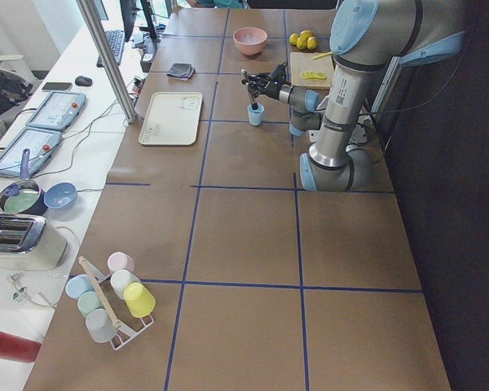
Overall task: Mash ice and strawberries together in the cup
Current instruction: 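Lift the steel pestle out of the light-blue cup with the left gripper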
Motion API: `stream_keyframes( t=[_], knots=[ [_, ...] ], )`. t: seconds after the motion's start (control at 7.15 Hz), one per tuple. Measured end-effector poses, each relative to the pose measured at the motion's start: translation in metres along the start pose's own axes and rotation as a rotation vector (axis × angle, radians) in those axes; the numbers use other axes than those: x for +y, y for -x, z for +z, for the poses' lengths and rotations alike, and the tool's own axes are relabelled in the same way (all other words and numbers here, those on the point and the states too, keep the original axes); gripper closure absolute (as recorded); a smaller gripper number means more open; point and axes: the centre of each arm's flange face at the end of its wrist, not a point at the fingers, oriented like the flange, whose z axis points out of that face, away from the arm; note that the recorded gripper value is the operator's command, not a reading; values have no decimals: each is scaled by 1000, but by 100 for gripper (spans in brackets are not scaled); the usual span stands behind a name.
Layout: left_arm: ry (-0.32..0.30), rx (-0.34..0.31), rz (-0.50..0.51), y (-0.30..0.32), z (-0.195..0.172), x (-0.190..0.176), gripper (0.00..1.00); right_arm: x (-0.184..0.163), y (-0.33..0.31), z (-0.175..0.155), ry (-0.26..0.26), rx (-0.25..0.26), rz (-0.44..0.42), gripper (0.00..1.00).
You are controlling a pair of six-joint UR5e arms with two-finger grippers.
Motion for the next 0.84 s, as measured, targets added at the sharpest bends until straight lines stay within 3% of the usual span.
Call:
stream_keyframes(
  t=[0.56, 0.84],
  knots=[
    [-61, 64, -81, 28, -16, -114, 100, -3, -1, 1, 1, 6, -2, 1],
    [-17, 113, -159, 73, -12, -121, 100, -5, 2, -3, -8, 7, -9, 1]
  ],
)
